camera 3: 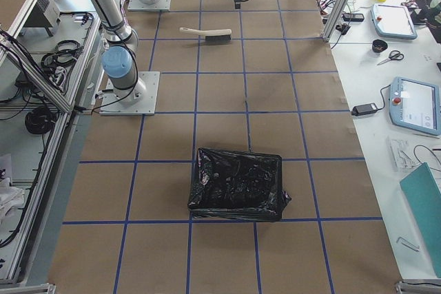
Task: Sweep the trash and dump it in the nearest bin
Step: 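Carry the empty dustpan back and lower it onto the table with left gripper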
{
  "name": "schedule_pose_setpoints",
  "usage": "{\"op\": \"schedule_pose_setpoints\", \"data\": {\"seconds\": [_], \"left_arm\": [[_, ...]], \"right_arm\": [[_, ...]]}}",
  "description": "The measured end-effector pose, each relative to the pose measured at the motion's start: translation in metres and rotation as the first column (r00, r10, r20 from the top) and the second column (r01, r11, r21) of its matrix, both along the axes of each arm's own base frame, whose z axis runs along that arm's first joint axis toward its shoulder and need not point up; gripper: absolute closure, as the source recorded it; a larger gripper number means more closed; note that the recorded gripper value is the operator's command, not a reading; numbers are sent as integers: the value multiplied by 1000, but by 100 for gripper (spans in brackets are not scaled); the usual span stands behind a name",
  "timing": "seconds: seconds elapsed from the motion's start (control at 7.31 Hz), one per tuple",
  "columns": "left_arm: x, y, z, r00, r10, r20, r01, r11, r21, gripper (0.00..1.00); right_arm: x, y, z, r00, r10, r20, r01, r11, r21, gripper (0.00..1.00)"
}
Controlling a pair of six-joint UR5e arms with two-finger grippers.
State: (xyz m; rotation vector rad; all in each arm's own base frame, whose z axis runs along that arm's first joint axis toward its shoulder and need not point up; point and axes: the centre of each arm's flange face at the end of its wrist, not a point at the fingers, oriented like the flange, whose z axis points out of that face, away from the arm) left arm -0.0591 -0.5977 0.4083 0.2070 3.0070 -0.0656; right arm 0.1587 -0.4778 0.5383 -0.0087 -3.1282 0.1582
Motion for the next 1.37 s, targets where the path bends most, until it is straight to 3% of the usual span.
{"op": "schedule_pose_setpoints", "data": {"seconds": [0.68, 1.37], "left_arm": [[-121, 7, -24, 991, -15, -136, 19, 999, 26, 100], [-225, 8, -85, 989, -26, -142, 35, 997, 63, 100]], "right_arm": [[0, 0, 0, 1000, 0, 2, 0, 1000, 0, 0], [0, 0, 0, 1000, 0, 2, 0, 1000, 0, 0]]}}
